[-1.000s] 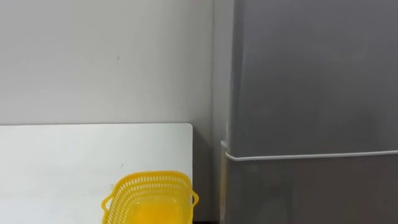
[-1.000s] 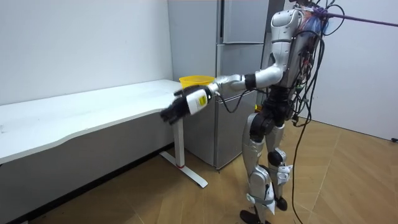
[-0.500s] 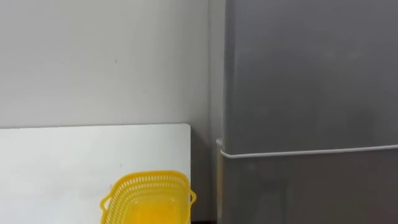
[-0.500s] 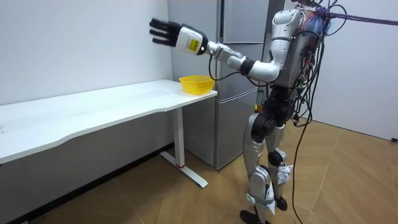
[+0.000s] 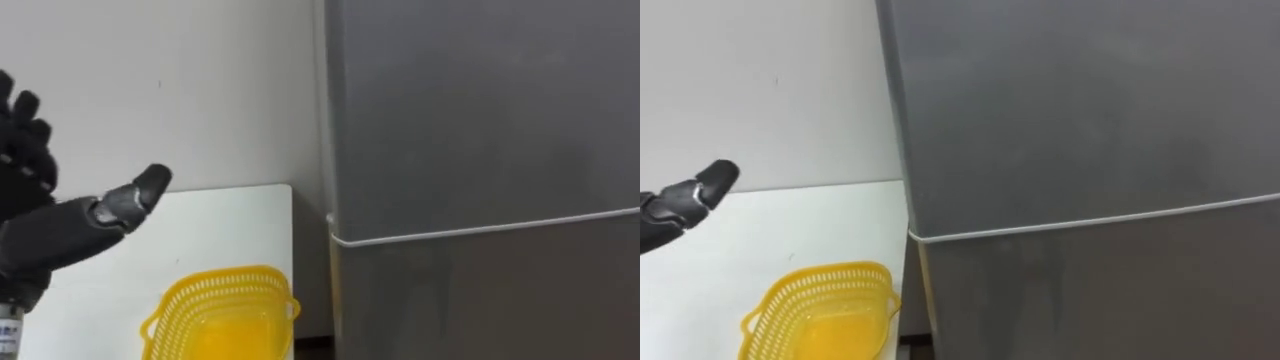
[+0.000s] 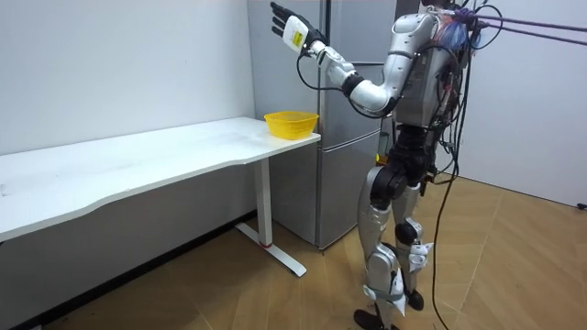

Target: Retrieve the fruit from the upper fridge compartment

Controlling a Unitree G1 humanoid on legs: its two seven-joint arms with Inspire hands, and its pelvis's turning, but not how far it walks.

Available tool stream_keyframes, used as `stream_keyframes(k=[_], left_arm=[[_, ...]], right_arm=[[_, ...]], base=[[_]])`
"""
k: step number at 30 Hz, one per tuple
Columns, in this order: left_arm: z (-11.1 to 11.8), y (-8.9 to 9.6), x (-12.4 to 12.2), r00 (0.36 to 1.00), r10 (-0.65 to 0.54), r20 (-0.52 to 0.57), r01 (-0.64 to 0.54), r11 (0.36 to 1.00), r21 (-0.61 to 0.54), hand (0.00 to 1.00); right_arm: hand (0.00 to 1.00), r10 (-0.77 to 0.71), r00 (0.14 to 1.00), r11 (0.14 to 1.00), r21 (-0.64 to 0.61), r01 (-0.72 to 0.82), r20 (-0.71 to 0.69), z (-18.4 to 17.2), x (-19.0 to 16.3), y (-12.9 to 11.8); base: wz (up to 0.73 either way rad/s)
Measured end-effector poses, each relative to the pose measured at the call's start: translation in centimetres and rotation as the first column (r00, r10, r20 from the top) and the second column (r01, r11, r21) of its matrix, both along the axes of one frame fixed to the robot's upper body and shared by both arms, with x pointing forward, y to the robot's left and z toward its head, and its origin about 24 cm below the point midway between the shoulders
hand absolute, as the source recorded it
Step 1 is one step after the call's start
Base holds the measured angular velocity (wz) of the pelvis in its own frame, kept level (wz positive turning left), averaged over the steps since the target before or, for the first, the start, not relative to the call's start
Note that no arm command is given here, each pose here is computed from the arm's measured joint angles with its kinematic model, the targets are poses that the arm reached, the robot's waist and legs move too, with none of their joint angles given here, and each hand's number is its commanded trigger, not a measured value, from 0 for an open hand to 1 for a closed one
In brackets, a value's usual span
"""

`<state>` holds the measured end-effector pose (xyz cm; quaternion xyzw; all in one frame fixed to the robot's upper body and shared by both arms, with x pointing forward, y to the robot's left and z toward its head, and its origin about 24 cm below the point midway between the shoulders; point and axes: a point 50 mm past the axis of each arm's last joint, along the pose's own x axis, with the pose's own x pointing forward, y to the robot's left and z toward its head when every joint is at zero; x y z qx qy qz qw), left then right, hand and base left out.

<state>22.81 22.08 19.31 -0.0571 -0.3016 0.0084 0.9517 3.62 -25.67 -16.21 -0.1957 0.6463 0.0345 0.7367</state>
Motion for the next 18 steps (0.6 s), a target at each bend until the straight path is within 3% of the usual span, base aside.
stream_keyframes(k=[5, 18], left_arm=[[0.0, -1.3, 0.1, 0.989, -0.148, -0.009, 0.148, 0.986, 0.07, 0.0], [1.1, -3.3, 1.0, 0.947, -0.321, -0.018, 0.32, 0.932, 0.168, 0.0]], right_arm=[[0.0, -0.01, 0.999, 1.0, -0.002, 0.01, -0.033, -0.1, -0.6, 0.0], [0.0, -0.027, 0.995, 1.0, -0.013, 0.026, -0.095, 0.0, -1.2, -0.8]], base=[[-0.07], [-0.01]])
